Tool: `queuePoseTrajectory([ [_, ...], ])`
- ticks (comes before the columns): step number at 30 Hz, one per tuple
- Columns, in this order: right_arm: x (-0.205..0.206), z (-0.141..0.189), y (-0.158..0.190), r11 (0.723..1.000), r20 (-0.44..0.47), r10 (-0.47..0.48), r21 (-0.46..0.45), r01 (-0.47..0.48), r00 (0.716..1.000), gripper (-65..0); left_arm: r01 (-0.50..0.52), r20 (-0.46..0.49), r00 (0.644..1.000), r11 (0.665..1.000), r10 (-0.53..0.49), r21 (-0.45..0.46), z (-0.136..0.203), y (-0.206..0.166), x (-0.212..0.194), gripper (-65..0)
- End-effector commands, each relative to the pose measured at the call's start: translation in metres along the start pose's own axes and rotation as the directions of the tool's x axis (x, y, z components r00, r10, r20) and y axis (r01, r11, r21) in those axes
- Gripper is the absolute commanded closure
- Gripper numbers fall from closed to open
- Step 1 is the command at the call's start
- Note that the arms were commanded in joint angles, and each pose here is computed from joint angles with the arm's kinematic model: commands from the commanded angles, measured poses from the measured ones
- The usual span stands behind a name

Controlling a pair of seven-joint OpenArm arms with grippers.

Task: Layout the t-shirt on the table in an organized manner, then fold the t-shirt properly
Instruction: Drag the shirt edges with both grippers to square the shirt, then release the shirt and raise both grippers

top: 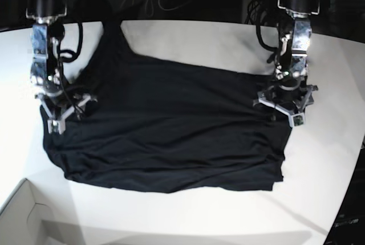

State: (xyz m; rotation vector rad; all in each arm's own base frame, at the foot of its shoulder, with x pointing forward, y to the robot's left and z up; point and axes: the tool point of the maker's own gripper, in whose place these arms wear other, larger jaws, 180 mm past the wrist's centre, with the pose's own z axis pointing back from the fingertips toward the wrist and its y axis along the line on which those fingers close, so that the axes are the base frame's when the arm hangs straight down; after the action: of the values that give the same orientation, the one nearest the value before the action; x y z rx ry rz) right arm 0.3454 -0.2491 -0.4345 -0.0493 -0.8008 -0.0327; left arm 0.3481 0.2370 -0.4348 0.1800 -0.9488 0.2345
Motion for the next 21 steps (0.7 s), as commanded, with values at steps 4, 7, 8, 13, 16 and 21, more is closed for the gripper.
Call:
queuePoseTrajectory([
  [4,0.011,-0.027,0.000,0.999,-0.064,0.051,0.008,-0.050,0.997,-33.1,0.007,-0.085,0.996,0.998,-0.001,0.063,-0.021,0.017,-0.006,-42.4],
  [7,0.033,-0.037,0.004,0.998,-0.041,0.060,0.012,-0.059,0.997,-33.0,-0.003,-0.070,0.998,0.997,0.008,0.074,-0.033,0.017,0.008,-42.4],
  [8,0.041,-0.040,0.006,0.998,-0.032,0.062,0.015,-0.062,0.998,-33.0,-0.006,-0.063,0.998,0.997,0.011,0.074,-0.035,0.017,0.014,-42.4],
  [13,0.091,-0.028,0.013,0.997,0.086,0.079,0.020,-0.081,0.993,-33.0,-0.024,0.010,1.000,0.999,0.023,0.048,-0.031,0.007,0.046,-42.4],
  [16,0.105,-0.008,0.003,0.994,0.136,0.111,-0.001,-0.112,0.985,-33.1,-0.028,0.065,0.998,0.999,0.026,0.025,-0.021,0.001,0.063,-42.4],
  [21,0.109,0.039,-0.006,0.994,0.192,0.106,-0.026,-0.103,0.976,-33.1,-0.027,0.110,0.994,1.000,0.027,-0.001,-0.005,-0.005,0.070,-42.4],
])
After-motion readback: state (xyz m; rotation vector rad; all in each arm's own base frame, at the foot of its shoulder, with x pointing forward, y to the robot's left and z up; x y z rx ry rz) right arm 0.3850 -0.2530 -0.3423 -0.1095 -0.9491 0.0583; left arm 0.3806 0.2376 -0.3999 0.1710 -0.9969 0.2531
